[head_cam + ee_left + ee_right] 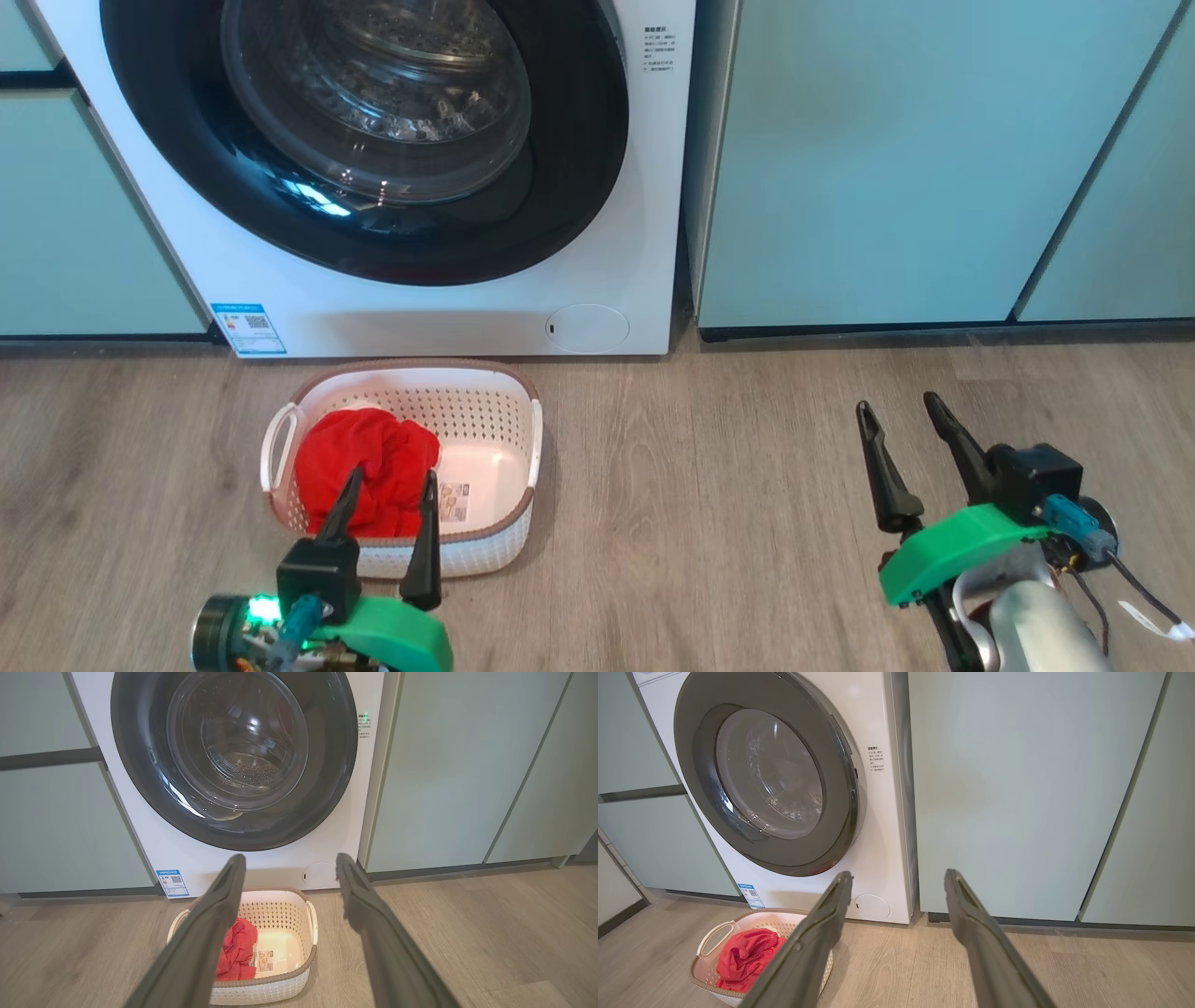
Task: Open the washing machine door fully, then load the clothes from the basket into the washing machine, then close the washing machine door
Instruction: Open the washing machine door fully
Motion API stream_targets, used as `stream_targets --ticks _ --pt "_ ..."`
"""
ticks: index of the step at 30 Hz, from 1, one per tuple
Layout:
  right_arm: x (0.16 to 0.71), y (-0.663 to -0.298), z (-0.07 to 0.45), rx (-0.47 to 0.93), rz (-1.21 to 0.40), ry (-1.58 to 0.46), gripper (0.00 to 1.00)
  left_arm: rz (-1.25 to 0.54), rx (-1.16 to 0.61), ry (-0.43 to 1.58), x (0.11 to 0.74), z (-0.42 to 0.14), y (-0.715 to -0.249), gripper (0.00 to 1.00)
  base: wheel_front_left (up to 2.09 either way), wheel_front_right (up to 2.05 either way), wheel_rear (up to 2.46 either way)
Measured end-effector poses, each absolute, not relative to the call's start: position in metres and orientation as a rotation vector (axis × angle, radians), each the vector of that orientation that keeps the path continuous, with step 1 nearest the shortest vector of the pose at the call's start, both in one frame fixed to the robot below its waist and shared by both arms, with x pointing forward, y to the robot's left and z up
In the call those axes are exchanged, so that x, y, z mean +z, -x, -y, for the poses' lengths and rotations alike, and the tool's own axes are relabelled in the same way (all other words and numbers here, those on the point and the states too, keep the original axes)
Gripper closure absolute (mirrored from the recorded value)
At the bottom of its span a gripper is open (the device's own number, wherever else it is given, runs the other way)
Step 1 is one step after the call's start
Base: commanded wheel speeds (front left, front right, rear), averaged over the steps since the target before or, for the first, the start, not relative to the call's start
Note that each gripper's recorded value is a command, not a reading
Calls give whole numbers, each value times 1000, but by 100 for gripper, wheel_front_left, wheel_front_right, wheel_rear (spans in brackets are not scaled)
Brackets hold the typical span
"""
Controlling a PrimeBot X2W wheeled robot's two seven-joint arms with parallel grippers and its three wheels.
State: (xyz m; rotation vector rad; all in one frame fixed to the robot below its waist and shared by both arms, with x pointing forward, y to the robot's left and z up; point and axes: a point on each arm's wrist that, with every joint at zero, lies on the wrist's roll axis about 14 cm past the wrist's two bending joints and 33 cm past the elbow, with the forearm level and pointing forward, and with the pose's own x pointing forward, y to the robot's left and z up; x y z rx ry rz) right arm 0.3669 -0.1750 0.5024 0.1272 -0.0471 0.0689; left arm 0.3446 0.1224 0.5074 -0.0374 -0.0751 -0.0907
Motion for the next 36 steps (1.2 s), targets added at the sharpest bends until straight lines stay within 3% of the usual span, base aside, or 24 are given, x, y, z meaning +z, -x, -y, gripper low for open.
stream_targets --ticks 7,8,9,10,21,30,36 --pt "505 -369 173 74 56 -129 0 71 -87 38 506 -124 -345 0 0 0 0" --pt "506 -369 172 79 58 -130 15 70 -86 38 506 -124 -345 0 0 0 0" --pt "506 -369 171 82 59 -134 65 69 -85 39 505 -124 -345 0 0 0 0" --pt "507 -370 169 86 60 -134 100 67 -82 40 505 -125 -345 0 0 0 0" --pt "501 -397 150 133 39 -186 100 29 -31 65 494 -136 -360 0 0 0 0" --pt "535 -506 139 151 139 -333 100 36 -28 103 493 -136 -410 0 0 0 0" --pt "525 -581 141 154 70 -481 100 3 15 116 477 -147 -437 0 0 0 0"
